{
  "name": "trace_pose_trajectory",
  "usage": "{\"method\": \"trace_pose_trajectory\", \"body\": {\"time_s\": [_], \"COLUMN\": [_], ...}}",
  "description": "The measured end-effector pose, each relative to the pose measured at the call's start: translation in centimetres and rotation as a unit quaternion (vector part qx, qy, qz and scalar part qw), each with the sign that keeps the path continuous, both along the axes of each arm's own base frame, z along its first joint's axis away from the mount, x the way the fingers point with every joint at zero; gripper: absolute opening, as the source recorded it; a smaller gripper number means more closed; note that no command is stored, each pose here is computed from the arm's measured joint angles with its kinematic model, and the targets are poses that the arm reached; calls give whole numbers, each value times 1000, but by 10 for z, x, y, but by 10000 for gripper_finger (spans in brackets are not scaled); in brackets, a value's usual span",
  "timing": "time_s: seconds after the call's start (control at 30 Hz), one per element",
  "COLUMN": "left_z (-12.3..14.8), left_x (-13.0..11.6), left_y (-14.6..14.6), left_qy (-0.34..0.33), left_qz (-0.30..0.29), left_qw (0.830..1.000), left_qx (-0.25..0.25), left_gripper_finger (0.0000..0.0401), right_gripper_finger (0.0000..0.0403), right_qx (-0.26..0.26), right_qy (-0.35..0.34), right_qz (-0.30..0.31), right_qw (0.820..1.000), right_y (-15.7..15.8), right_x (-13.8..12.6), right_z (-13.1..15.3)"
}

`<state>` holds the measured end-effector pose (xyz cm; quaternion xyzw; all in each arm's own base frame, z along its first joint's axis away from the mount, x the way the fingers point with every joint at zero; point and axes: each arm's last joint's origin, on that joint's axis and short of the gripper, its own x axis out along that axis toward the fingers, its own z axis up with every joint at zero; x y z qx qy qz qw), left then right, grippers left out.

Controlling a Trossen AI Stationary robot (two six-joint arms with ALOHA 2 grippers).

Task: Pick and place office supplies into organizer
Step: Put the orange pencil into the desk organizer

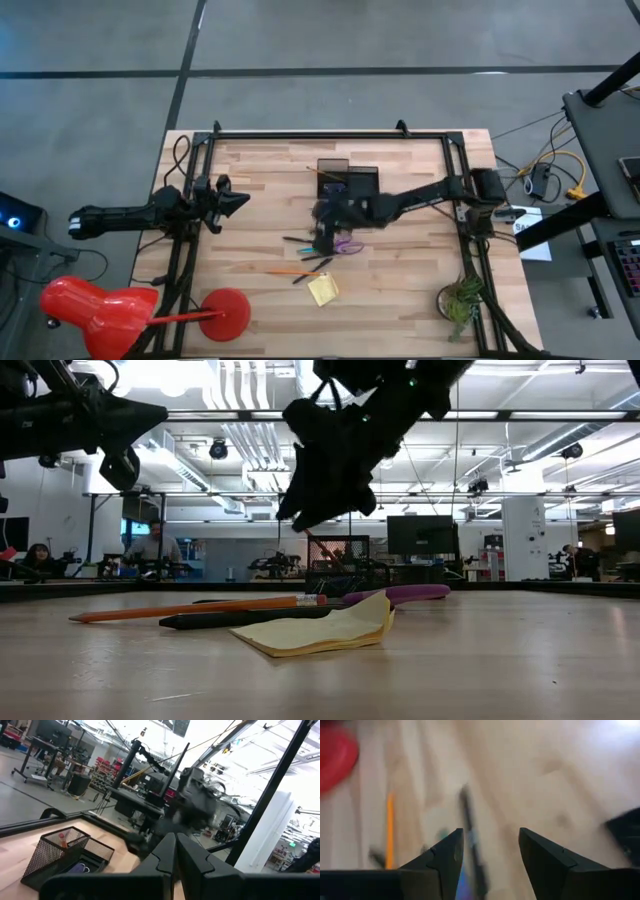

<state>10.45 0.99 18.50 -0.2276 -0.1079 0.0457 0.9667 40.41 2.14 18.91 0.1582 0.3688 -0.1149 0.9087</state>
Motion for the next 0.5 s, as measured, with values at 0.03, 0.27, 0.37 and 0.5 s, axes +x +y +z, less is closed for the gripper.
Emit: {"method": "trace_pose_trajectory", "body": {"time_s": [0.03,0.27,0.37,0.5], "left_z": [0,-1,-1,-1], "left_x": [0,0,0,1], "left_y": [0,0,0,0], "left_qy": [1,3,4,4], "left_qz": [0,0,0,-2], "left_qw": [1000,1000,1000,1000], "left_qx": [0,0,0,-6], "left_gripper_finger": [0,0,0,0], "right_gripper_finger": [181,178,177,178], "right_qx": [-8,-65,-68,-43], "right_qy": [12,40,61,90], "right_qz": [17,74,85,65], "right_qw": [1000,994,992,993], "right_y": [7,37,40,40], "right_x": [3,21,26,30], "right_z": [-2,-14,-28,-37]}}
